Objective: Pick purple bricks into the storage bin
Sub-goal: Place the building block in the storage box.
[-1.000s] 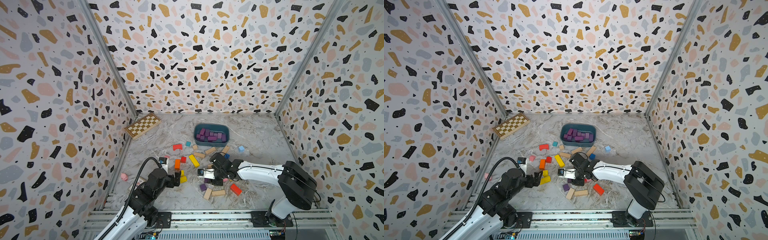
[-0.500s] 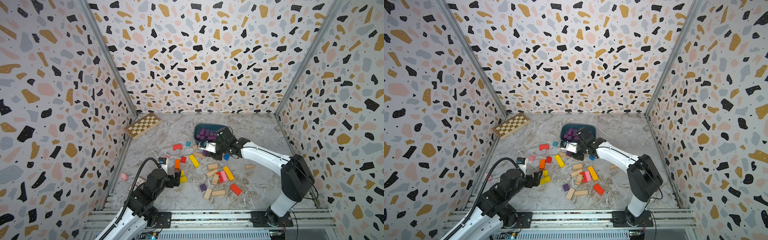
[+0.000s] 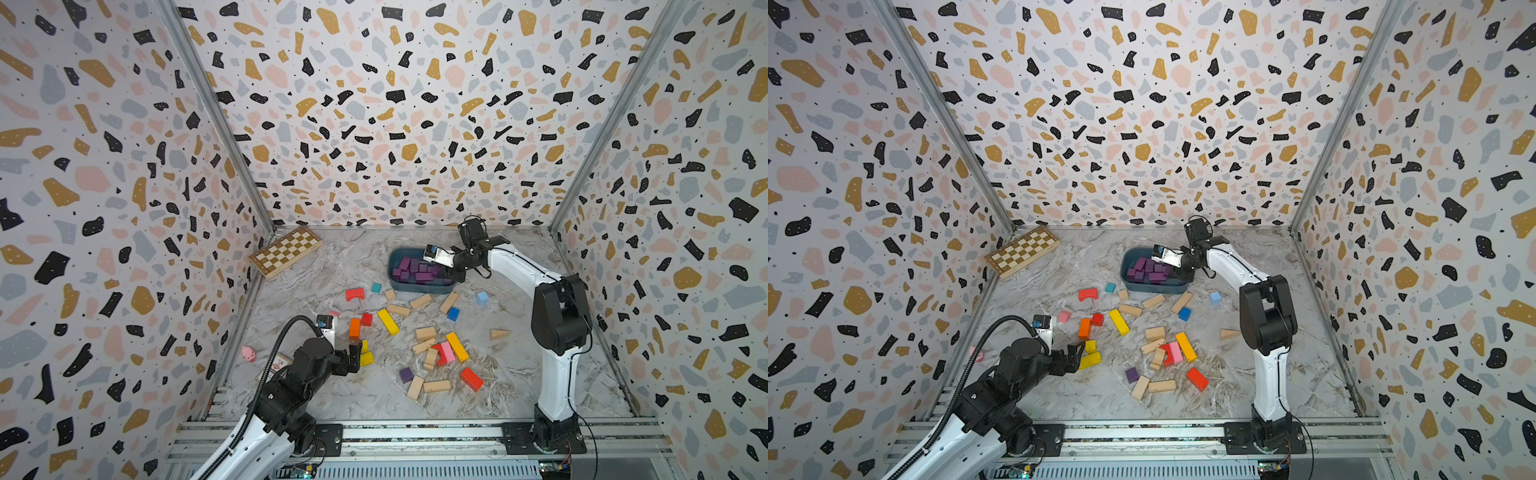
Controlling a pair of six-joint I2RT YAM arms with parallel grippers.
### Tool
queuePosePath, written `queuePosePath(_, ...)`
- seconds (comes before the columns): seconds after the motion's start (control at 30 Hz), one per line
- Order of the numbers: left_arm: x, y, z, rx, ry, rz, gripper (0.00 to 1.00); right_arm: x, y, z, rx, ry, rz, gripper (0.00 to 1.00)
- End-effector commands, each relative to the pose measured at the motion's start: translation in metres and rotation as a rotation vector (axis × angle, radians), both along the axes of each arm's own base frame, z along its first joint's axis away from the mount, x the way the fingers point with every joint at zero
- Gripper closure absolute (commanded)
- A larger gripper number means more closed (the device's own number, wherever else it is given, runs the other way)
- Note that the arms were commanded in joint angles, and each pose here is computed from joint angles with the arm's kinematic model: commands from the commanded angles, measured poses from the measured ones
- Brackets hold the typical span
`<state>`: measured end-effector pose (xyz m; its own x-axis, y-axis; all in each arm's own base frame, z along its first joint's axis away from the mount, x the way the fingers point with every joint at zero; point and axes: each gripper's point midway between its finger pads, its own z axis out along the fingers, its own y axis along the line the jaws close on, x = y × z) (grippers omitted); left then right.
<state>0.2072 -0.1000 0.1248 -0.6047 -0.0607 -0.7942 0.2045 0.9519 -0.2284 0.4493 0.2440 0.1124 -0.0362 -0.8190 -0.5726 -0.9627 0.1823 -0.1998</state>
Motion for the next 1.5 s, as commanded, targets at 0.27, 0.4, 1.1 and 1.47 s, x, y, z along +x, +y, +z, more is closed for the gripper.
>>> queuePosePath(0.27, 0.003, -0.002, 0.006, -0.007, -0.034, -0.007, 0.01, 0.019, -0.005, -0.012, -0.057, 0.012, 0.058, 1.0)
queuePosePath(0.4, 0.003, -0.001, 0.006, -0.008, -0.038, -0.002, 0.01, 0.021, -0.005, -0.016, -0.069, 0.014, 0.067, 1.0)
queuePosePath(1.1, 0.003, 0.0, 0.006, -0.005, -0.038, 0.001, 0.01, 0.005, 0.004, 0.007, -0.006, -0.02, 0.115, 0.78)
queuePosePath(1.47, 0.002, 0.0, 0.007, -0.012, -0.045, -0.002, 0.01, 0.015, 0.01, 0.07, 0.043, -0.171, 0.069, 0.0)
